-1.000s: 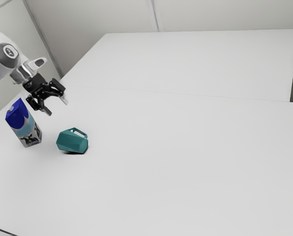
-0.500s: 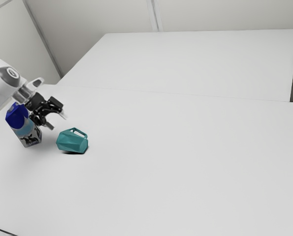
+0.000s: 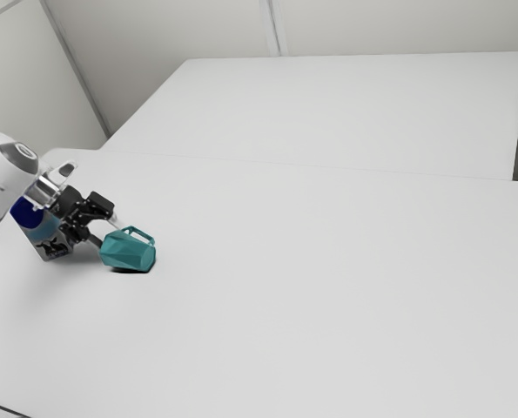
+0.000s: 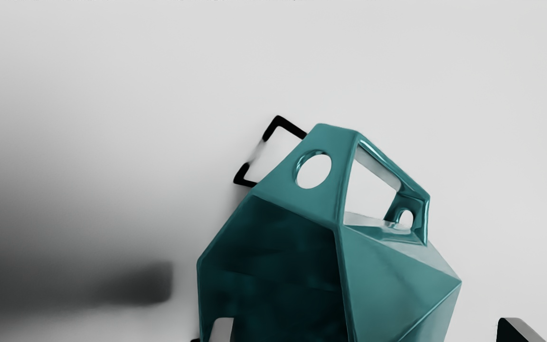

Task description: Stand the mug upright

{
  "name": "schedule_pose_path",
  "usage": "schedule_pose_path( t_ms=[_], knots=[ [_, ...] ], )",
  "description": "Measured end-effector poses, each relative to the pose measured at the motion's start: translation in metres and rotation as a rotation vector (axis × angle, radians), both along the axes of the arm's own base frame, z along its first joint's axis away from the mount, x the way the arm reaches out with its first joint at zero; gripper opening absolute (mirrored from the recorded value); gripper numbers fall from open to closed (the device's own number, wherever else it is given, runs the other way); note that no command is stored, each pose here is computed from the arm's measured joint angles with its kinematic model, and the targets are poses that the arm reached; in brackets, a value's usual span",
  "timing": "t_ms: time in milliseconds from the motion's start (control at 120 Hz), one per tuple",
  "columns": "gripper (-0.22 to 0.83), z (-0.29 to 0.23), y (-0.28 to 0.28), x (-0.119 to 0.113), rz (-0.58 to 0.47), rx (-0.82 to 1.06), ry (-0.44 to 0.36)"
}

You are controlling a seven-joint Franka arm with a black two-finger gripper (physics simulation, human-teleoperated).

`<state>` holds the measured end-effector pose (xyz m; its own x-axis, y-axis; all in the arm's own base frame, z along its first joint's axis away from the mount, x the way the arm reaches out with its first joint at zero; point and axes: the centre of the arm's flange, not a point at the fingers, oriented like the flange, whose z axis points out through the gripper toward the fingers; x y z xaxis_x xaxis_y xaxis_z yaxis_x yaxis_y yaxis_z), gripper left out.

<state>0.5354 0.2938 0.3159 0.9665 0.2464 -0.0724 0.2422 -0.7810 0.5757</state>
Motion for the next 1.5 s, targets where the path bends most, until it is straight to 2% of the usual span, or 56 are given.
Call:
schedule_pose_path(
  t_ms=[308,342,458,525,717,908,1083,1267,1425,1500],
  knots=[
    [0.60,-0.018,-0.009,-0.004,0.001,-0.088,-0.081],
    [0.55,-0.017,-0.009,-0.003,-0.002,-0.089,-0.090],
    [0.25,-0.016,-0.011,-0.002,-0.002,-0.107,-0.120],
    [0.12,-0.020,-0.013,-0.004,0.000,-0.125,-0.127],
    [-0.08,-0.007,-0.017,-0.001,0.001,-0.165,-0.182],
    [-0.14,0.003,-0.029,0.007,-0.011,-0.211,-0.232],
    [-0.16,0.036,-0.050,0.032,-0.074,-0.212,-0.304],
    [-0.17,0.047,-0.067,0.046,-0.113,-0.205,-0.322],
    [-0.17,0.078,-0.086,0.067,-0.186,-0.158,-0.352],
    [-0.17,0.087,-0.092,0.073,-0.224,-0.116,-0.339]
  ],
)
